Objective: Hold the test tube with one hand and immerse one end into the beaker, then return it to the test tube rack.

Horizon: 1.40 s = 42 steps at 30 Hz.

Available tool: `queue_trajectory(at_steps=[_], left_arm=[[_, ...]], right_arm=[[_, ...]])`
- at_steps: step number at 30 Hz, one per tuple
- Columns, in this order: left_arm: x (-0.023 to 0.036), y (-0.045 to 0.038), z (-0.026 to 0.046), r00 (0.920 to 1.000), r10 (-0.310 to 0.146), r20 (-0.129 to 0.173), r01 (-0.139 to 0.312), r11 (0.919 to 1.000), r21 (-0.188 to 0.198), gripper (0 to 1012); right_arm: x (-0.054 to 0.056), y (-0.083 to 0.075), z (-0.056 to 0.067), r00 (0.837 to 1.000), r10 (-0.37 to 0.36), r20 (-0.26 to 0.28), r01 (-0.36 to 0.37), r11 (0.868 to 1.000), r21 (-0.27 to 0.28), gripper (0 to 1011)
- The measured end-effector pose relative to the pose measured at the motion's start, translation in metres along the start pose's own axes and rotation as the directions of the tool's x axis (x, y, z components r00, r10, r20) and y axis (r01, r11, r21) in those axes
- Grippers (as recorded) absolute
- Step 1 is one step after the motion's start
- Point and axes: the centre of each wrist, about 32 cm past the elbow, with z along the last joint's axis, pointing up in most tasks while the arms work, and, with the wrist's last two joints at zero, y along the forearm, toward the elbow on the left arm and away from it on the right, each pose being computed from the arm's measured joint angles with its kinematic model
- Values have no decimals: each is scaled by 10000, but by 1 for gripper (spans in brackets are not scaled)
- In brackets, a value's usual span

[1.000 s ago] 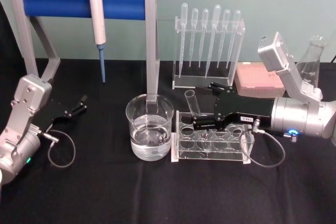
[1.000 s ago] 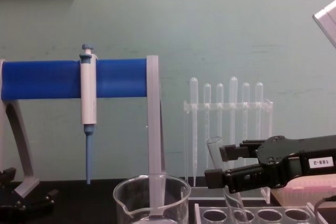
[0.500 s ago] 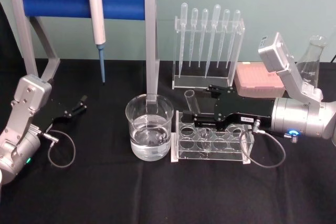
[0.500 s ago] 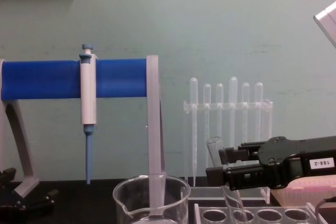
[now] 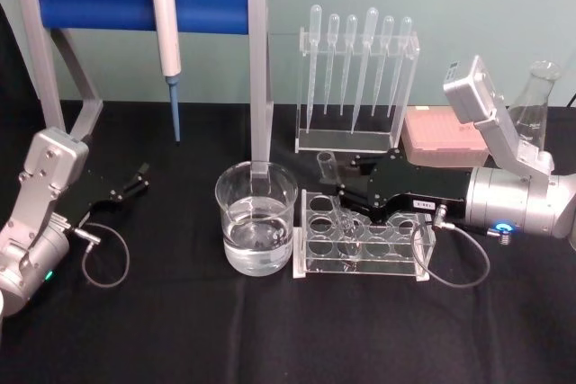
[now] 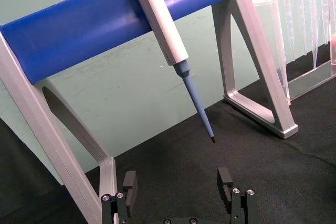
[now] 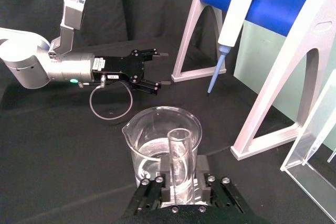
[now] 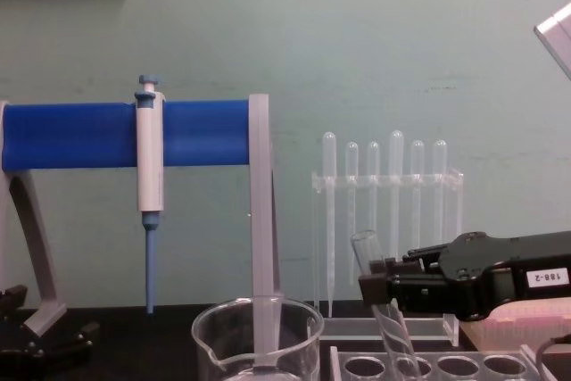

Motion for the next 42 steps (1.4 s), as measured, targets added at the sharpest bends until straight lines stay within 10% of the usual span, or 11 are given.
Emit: queue_trajectory(at_steps=[18,42], left_arm=[[0,0,0,10000,1,-1,-1,10000,0,1000],[0,0,0,10000,0,0,0,10000,0,1000]], right_arm=[[-6,-11,1,10000,-42,9,42,10000,34,228],[-82,-330,403,9930,-1106,-423,1170,9713,2069,228]])
